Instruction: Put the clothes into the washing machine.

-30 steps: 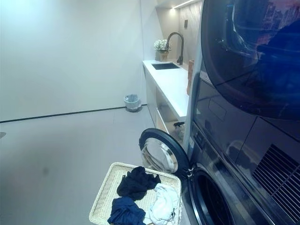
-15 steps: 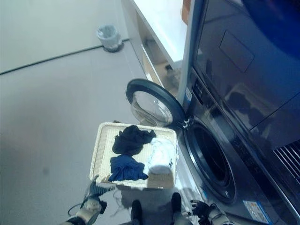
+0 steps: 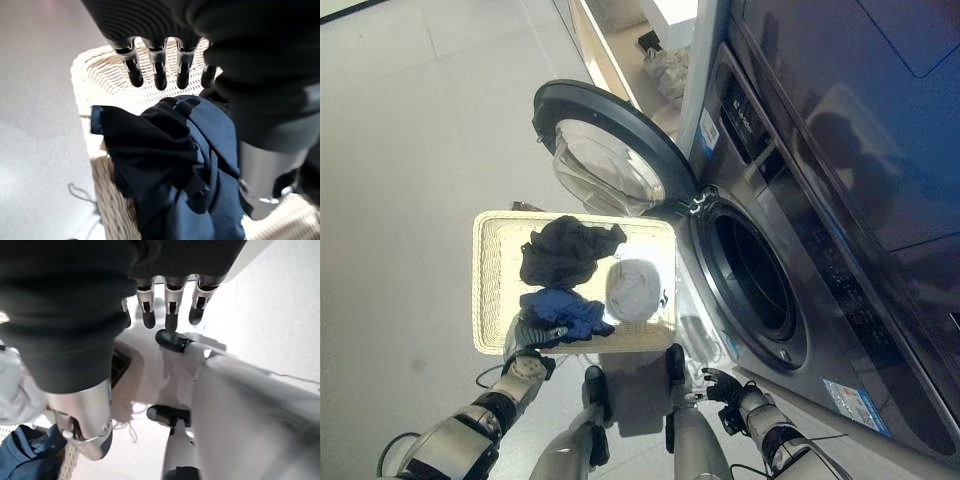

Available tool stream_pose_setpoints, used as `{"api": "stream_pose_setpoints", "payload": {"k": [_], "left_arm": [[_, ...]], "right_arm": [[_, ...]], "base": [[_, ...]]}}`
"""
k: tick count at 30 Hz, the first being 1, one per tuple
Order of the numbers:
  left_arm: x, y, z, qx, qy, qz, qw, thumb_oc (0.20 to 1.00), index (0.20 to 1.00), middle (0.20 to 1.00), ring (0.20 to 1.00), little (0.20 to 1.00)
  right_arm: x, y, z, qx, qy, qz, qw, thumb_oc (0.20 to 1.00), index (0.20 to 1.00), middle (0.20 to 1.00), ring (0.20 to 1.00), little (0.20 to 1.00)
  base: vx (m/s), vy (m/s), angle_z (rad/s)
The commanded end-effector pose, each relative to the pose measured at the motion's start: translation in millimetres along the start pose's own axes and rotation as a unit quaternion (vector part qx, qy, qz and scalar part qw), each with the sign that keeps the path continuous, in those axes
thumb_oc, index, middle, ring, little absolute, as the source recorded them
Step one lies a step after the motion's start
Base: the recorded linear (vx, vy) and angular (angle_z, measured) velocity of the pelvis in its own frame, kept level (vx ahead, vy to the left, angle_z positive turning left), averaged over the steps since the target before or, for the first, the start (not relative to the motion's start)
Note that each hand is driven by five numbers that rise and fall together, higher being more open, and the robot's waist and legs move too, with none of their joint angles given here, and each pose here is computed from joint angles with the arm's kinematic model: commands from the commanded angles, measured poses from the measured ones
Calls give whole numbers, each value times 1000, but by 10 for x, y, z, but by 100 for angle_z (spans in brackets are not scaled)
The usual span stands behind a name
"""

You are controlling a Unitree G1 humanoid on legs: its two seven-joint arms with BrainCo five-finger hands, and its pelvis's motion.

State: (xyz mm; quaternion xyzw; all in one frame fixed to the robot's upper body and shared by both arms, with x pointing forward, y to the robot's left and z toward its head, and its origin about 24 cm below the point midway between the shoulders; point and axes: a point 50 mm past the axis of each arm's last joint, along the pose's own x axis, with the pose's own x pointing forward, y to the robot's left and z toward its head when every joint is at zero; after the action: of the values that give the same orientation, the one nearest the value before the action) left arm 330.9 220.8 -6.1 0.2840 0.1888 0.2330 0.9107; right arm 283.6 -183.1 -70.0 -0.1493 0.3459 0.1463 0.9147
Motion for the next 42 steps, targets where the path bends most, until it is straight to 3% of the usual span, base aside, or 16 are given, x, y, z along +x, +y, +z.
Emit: {"api": "stream_pose_setpoints", "payload": {"k": [1, 10, 16, 17, 18, 19, 20, 21, 30, 32, 33, 35, 42], "left_arm": [[101, 201, -67, 4, 40, 39, 998, 1000, 1000, 1000, 1000, 1000], [277, 468, 198, -44, 94, 74, 992, 1000, 1000, 1000, 1000, 1000], [348, 604, 397, 17, 100, 74, 992, 1000, 1000, 1000, 1000, 1000], [352, 612, 406, 22, 99, 74, 992, 689, 689, 689, 689, 689], [363, 640, 436, 34, 98, 74, 992, 595, 595, 595, 595, 595], [386, 699, 511, 54, 88, 80, 991, 379, 379, 379, 379, 379], [402, 737, 565, 52, 79, 83, 992, 228, 228, 228, 228, 228], [408, 750, 587, 50, 75, 84, 992, 200, 200, 200, 200, 200], [454, 806, 971, -160, 6, 37, 986, 200, 200, 200, 200, 200], [443, 769, 1001, -219, 5, 19, 975, 200, 200, 200, 200, 200], [428, 720, 992, -296, 17, 5, 955, 200, 200, 200, 200, 200], [417, 699, 960, -338, 17, 5, 941, 200, 200, 200, 200, 200], [215, 422, 764, -362, -13, 21, 932, 200, 200, 200, 200, 200]], "right_arm": [[34, 126, 120, -8, -21, 15, 1000, 1000, 1000, 1000, 1000, 1000], [25, -22, 455, 13, -78, 3, 997, 1000, 1000, 1000, 1000, 1000], [-11, -68, 666, 31, -134, 14, 990, 1000, 1000, 1000, 1000, 1000], [-14, -68, 679, 32, -137, 15, 990, 1000, 1000, 1000, 1000, 1000], [-21, -65, 721, 33, -147, 20, 988, 1000, 1000, 1000, 1000, 1000], [-36, -42, 797, 36, -166, 29, 985, 1000, 1000, 1000, 1000, 1000], [-52, -28, 859, 41, -183, 38, 982, 1000, 1000, 1000, 1000, 1000], [-59, -25, 878, 43, -188, 41, 980, 1000, 1000, 1000, 1000, 1000], [-233, 126, 1210, 60, -292, 69, 952, 1000, 1000, 1000, 1000, 1000], [-298, 146, 1310, 66, -321, 68, 942, 1000, 1000, 1000, 1000, 1000], [-363, 174, 1410, 75, -347, 70, 932, 1000, 1000, 1000, 1000, 1000], [-416, 187, 1483, 79, -370, 69, 923, 1000, 1000, 1000, 1000, 1000], [-758, 170, 1855, 91, -463, 43, 881, 1000, 1000, 1000, 1000, 1000]], "base": [[9, 49, -9], [11, 42, -8], [7, 4, -3], [0, 0, 0], [7, -6, 4], [0, 0, 0], [0, 0, 0], [-11, -10, -3], [-17, -46, 1], [-26, -99, 8], [-18, -81, 7], [-24, -85, 8], [-39, -97, 24]]}}
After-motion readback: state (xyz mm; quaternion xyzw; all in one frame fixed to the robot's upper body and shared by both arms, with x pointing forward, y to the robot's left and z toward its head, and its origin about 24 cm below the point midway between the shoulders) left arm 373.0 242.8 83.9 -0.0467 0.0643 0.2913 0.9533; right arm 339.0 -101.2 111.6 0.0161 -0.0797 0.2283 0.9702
